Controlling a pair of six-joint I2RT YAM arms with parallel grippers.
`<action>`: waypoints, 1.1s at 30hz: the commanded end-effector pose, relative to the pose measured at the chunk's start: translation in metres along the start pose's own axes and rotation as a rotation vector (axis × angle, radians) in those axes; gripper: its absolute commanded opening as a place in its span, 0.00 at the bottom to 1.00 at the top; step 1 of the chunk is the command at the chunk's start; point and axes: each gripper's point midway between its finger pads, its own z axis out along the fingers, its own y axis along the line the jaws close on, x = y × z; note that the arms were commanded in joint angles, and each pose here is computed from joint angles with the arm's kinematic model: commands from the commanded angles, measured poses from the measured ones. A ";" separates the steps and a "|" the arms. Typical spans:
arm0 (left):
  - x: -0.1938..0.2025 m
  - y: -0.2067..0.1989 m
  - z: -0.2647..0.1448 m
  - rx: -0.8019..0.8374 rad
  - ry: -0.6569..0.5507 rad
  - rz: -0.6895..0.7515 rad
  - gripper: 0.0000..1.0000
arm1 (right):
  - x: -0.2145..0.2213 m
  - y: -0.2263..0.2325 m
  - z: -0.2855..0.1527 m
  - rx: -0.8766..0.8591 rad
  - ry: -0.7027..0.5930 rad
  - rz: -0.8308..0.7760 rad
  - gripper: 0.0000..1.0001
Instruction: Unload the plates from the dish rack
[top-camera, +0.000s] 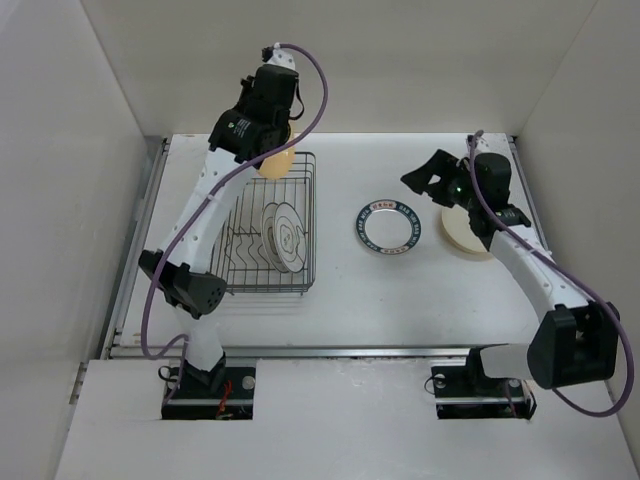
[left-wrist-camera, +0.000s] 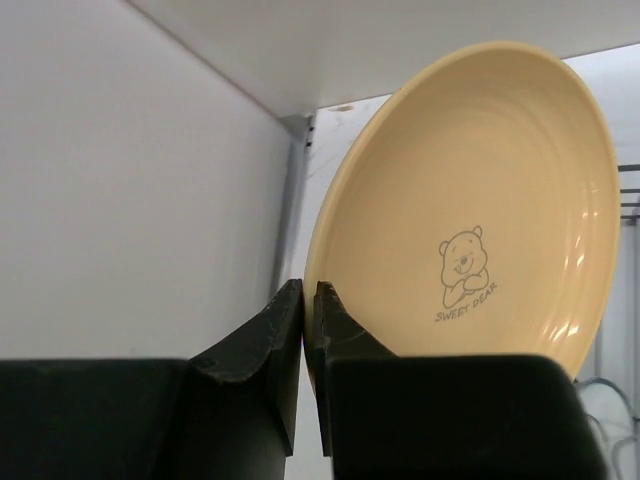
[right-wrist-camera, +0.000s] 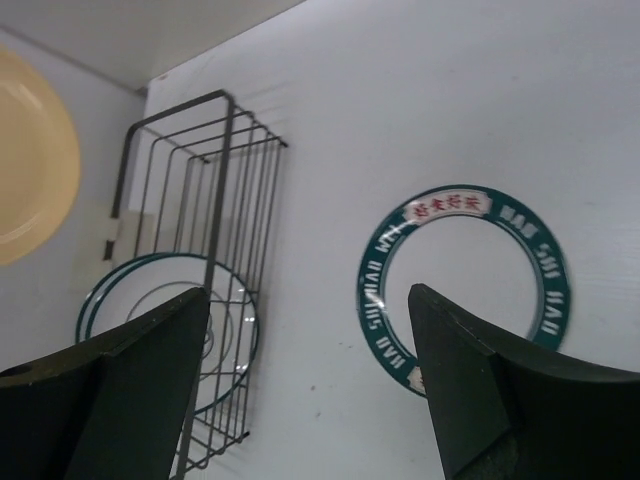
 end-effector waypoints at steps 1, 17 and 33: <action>-0.022 0.013 -0.036 0.131 -0.087 -0.206 0.00 | -0.016 0.075 0.000 -0.324 -0.011 -0.091 0.87; 0.032 -0.117 -0.083 0.912 0.189 -0.292 0.00 | 0.055 0.116 0.050 -0.444 0.226 0.009 0.84; 0.046 -0.112 -0.077 0.858 0.225 -0.250 0.08 | 0.067 0.107 0.056 -0.429 0.252 0.108 0.00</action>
